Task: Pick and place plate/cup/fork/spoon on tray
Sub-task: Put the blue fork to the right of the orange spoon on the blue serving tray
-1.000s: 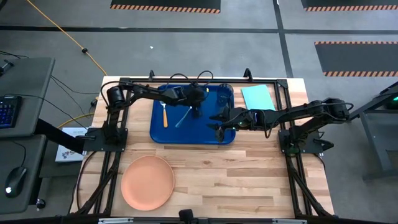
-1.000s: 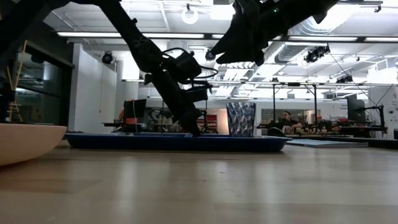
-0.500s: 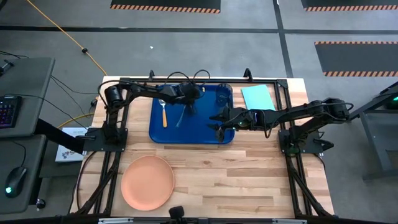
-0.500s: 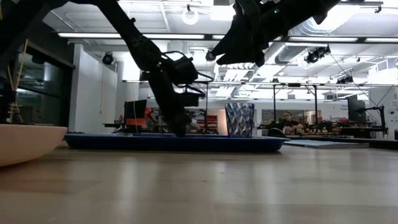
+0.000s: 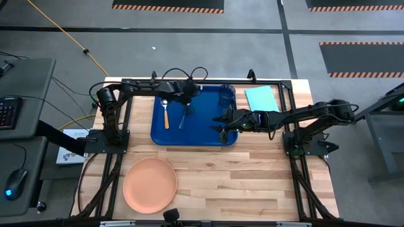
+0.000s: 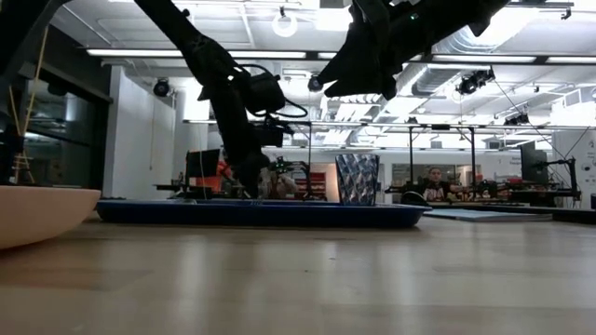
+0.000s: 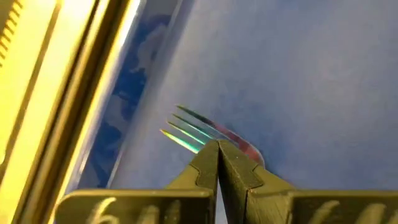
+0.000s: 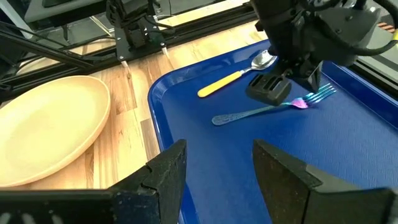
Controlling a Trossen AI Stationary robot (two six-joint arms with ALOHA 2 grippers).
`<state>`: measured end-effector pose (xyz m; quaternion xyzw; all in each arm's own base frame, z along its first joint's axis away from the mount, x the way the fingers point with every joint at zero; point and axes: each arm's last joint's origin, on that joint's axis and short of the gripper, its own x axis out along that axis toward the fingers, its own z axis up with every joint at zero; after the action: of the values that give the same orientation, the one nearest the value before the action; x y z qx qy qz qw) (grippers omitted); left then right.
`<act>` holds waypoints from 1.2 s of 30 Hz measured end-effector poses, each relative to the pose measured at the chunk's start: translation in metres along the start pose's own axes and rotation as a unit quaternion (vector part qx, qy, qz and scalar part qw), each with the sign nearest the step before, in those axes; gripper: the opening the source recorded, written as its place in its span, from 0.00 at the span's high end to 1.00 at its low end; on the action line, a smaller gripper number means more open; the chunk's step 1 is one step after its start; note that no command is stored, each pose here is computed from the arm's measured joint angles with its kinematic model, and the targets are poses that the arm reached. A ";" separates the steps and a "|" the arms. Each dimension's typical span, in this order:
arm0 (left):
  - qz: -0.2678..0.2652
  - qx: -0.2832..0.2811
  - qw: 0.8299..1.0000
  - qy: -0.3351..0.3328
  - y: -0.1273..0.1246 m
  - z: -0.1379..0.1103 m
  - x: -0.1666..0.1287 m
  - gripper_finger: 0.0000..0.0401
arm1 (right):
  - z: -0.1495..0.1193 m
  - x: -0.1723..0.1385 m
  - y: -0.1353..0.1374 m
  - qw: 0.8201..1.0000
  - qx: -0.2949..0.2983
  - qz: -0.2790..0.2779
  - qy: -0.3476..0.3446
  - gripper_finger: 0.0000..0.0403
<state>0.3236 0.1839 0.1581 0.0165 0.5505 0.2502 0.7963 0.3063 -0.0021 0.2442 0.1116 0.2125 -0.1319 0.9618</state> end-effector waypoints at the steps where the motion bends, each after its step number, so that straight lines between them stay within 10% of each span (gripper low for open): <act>1: -0.009 0.004 1.000 -0.003 0.000 0.000 0.000 1.00 | 0.000 0.000 0.000 1.000 0.000 0.000 0.000 0.57; 5: -0.089 0.021 0.994 -0.058 0.000 0.007 0.001 1.00 | 0.000 0.000 0.000 1.000 0.000 0.000 0.000 0.57; 36: -0.112 -0.076 0.990 -0.050 0.035 -0.006 0.036 1.00 | 0.000 0.000 0.000 1.000 0.000 -0.002 -0.001 0.57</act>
<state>0.3146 0.2280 0.1344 -0.0931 0.4877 0.1990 0.8449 0.3064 -0.0022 0.2443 0.1111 0.2113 -0.1340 0.9618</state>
